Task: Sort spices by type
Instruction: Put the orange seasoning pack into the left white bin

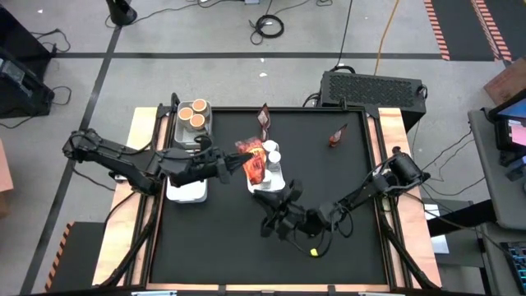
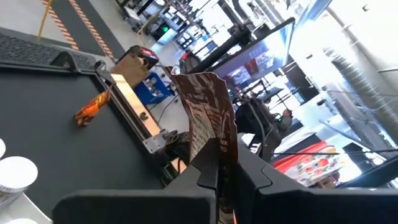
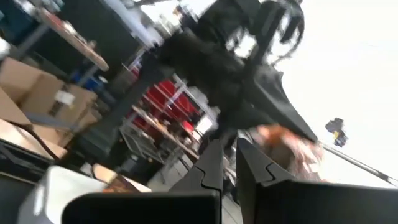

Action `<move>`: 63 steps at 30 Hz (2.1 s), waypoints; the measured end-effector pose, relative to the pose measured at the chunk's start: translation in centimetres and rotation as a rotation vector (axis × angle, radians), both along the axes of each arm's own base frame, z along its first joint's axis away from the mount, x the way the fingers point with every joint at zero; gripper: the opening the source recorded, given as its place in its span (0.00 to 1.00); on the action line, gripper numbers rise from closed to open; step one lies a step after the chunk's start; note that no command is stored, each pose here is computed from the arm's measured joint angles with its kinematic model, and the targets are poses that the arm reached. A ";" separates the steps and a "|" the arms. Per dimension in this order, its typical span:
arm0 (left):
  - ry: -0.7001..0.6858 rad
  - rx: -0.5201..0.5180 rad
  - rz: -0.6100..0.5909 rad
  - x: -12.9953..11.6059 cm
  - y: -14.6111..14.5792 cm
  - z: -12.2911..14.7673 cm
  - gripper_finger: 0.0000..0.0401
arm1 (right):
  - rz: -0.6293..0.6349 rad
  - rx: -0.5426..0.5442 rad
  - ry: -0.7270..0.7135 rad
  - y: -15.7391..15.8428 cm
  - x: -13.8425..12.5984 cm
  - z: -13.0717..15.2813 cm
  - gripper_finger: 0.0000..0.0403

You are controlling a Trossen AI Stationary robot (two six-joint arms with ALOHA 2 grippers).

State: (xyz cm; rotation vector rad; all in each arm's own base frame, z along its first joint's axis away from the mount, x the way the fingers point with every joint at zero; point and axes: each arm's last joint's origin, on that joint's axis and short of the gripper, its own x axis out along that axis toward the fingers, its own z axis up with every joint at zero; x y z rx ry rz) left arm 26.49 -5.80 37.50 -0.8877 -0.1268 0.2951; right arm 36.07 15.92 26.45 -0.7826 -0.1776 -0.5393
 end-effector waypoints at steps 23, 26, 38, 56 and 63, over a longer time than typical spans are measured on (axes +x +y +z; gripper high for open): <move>0.033 0.031 -0.010 -0.2 0.1 -0.1 0.05 | -0.130 -0.019 -0.013 -0.6 -0.5 0.7 0.00; 0.033 0.032 -0.010 -0.2 0.1 -0.1 0.05 | -0.143 -0.015 -0.007 -0.6 -0.5 0.7 0.00; 0.030 0.025 -0.015 -0.2 0.0 -0.1 0.05 | -0.217 0.024 -0.034 -1.5 -0.7 1.1 0.00; -0.024 -0.015 -0.028 -0.2 0.0 0.3 0.05 | -0.291 -0.190 0.138 -3.3 0.7 0.3 0.10; -0.027 -0.008 -0.009 -0.2 0.1 0.4 0.05 | -0.320 -0.249 0.164 -3.3 0.7 0.4 0.29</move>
